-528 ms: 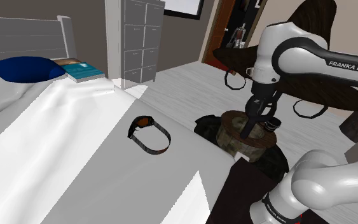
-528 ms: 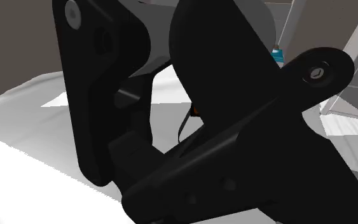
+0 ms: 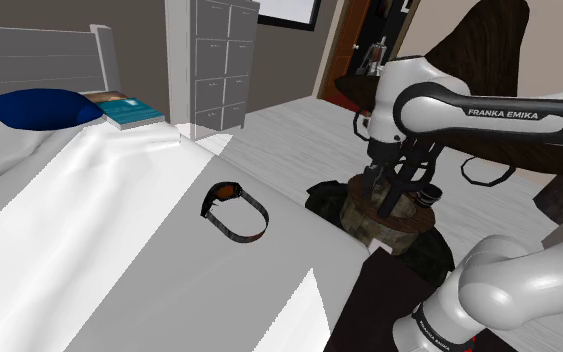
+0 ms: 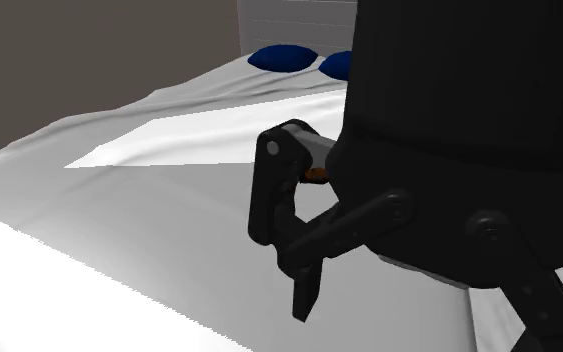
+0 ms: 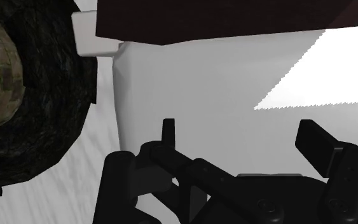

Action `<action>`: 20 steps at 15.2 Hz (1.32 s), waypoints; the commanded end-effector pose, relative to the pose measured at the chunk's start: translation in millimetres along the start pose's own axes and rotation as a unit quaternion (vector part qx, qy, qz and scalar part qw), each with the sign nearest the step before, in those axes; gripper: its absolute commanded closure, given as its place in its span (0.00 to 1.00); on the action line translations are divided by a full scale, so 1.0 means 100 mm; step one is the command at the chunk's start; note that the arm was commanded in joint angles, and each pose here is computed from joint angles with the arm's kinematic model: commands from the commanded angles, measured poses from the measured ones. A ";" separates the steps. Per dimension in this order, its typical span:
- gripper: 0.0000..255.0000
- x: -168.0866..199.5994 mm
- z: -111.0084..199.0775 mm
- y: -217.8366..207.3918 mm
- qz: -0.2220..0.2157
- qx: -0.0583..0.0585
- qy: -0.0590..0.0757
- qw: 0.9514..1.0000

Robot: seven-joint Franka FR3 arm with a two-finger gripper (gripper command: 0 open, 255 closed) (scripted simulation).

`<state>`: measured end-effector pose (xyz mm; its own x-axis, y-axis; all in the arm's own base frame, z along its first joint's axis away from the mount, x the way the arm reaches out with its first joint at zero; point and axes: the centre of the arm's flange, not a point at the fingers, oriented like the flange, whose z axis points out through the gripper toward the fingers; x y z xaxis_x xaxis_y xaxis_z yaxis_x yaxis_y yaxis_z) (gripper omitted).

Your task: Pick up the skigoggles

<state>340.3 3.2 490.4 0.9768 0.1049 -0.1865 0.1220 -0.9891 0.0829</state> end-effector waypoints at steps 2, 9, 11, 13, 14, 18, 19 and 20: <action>0.00 0.30 0.23 -0.07 0.002 0.005 0.014 1.000; 0.00 1.01 0.67 -0.20 0.007 0.016 0.043 0.999; 0.00 1.22 0.79 -0.24 0.008 0.019 0.051 0.998; 0.00 1.43 0.90 -0.28 0.010 0.022 0.059 0.998; 0.00 1.53 0.96 -0.30 0.010 0.024 0.063 0.998; 0.00 1.96 1.17 -0.37 0.013 0.030 0.080 0.996; 0.00 2.07 1.22 -0.39 0.014 0.032 0.084 0.996; 0.00 2.18 1.27 -0.41 0.014 0.033 0.088 0.995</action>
<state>513.5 50.2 330.7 0.9958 0.0889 -0.0199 0.0894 -0.9957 0.0231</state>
